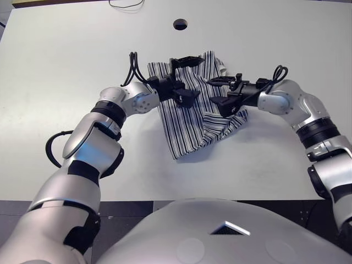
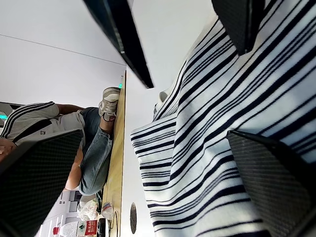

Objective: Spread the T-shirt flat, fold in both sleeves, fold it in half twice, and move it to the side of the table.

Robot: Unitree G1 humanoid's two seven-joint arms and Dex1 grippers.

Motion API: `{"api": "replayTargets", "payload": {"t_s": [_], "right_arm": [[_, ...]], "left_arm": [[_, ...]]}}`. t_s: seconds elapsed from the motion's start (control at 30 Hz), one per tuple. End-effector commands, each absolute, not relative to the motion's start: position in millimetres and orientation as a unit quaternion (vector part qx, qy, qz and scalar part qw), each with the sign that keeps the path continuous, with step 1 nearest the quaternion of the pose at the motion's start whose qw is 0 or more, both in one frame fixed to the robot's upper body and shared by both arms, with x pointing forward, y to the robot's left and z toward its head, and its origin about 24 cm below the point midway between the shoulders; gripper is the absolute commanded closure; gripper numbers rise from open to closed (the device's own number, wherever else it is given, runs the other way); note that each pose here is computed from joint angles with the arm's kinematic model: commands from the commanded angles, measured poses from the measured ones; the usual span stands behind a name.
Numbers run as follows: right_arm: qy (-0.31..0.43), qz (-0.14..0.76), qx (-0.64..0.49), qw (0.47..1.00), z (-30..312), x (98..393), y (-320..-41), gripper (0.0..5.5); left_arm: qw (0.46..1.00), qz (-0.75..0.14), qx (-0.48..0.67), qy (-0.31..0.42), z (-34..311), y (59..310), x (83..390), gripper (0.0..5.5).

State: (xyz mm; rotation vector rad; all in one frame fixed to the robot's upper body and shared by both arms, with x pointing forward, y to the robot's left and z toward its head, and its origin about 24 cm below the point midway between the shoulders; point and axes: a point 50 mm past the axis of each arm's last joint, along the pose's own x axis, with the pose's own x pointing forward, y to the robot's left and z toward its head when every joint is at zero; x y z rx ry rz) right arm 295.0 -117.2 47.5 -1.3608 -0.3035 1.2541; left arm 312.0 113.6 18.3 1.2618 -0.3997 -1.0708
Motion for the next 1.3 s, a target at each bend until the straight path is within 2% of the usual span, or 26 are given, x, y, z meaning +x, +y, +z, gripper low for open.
{"api": "replayTargets", "payload": {"t_s": [0.03,0.17,0.4,0.7,0.87,1.0,1.1,1.17,1.23,1.3], "right_arm": [[-0.124,0.560,-0.593,0.565,42.5,290.8,-119.6,2.71],[-0.119,0.605,-0.578,0.535,32.5,269.2,-121.7,2.71],[-0.139,0.631,-0.567,0.511,40.3,246.6,-120.7,2.71],[-0.174,0.654,-0.529,0.512,51.5,226.6,-105.6,2.71],[-0.155,0.676,-0.520,0.498,64.1,200.6,-132.5,2.71],[-0.133,0.670,-0.531,0.502,69.8,193.2,-146.5,2.71],[-0.157,0.647,-0.530,0.526,80.5,198.0,-143.3,2.71],[-0.184,0.601,-0.540,0.560,93.8,212.2,-142.8,2.71],[-0.182,0.552,-0.573,0.578,97.2,228.6,-151.8,2.71],[-0.159,0.537,-0.601,0.571,86.9,235.9,-161.5,2.71]], "left_arm": [[0.613,-0.540,0.570,-0.090,-22.8,129.1,283.4,0.03],[0.612,-0.538,0.573,-0.085,-23.3,130.9,284.1,0.03],[0.608,-0.533,0.585,-0.064,-24.6,137.5,286.7,0.03],[0.606,-0.532,0.589,-0.053,-26.8,140.9,286.4,0.03],[0.607,-0.528,0.592,-0.052,-25.4,143.0,288.0,0.03],[0.619,-0.511,0.593,-0.064,-18.8,147.9,292.3,0.03],[0.661,-0.476,0.565,-0.134,2.1,142.1,300.3,0.03],[0.705,-0.432,0.512,-0.233,34.0,139.0,304.7,0.03],[0.728,-0.383,0.466,-0.325,69.2,149.4,300.5,0.03],[0.731,-0.352,0.453,-0.369,89.4,168.1,283.4,0.03]]}}
